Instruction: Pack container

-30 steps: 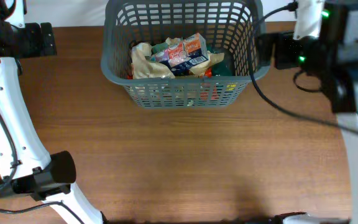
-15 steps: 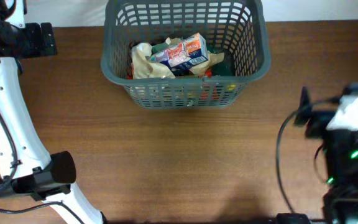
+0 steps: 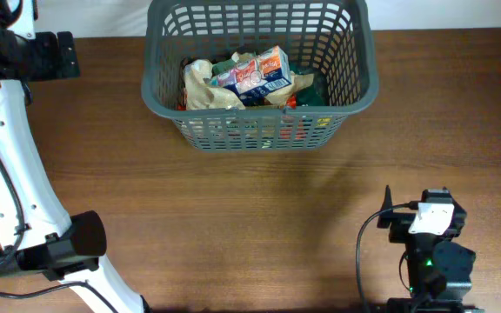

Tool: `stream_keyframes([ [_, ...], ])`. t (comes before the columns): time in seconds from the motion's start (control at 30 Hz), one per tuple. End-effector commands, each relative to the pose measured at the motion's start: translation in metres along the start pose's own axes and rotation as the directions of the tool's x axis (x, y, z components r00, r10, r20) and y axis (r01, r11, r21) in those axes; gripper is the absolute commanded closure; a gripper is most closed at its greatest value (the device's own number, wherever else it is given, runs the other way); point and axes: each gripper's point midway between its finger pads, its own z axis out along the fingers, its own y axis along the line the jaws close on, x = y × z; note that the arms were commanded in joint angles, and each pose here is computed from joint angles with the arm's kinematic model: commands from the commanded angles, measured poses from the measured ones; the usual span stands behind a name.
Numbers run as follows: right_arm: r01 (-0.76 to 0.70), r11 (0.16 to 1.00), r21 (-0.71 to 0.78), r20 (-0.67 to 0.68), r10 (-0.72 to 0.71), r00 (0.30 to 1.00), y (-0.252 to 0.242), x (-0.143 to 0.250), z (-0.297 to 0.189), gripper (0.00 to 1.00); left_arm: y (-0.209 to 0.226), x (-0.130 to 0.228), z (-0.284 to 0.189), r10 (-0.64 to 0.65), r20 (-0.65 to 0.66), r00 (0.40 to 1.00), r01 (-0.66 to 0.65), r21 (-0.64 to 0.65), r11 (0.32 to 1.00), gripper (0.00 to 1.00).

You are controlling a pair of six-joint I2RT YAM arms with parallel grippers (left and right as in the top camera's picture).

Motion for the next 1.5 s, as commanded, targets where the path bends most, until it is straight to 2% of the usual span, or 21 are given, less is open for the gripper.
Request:
stream_keyframes([
  [0.0, 0.001, 1.0, 0.015, 0.02, -0.001, 1.0, -0.001, 0.007, 0.0, 0.01, 0.0, 0.001, -0.004, -0.011, 0.005, 1.0, 0.011, 0.005, 1.0, 0.01],
  [0.23, 0.001, 1.0, 0.014, 0.017, -0.001, 1.0, 0.002, 0.027, 0.003, 0.01, 0.0, 0.001, -0.004, -0.011, 0.005, 1.0, 0.011, 0.005, 1.0, 0.01],
  [1.1, 0.0, 1.0, 0.016, 0.028, 0.0, 1.0, 0.002, 0.026, 0.004, 0.01, 0.0, 0.001, -0.004, -0.011, 0.005, 1.0, 0.011, 0.005, 1.0, 0.01],
  [1.33, 0.0, 1.0, 0.015, 0.028, 0.0, 1.0, 0.002, 0.026, 0.004, 0.01, -0.006, 0.008, -0.066, 0.0, 0.103, 0.995, -0.001, 0.013, 1.0, 0.01],
  [1.47, 0.0, 1.0, 0.016, 0.028, 0.0, 1.0, 0.002, 0.026, 0.004, 0.01, -0.02, 0.041, -0.116, 0.032, 0.143, 0.989, -0.038, 0.04, 0.998, 0.01],
])
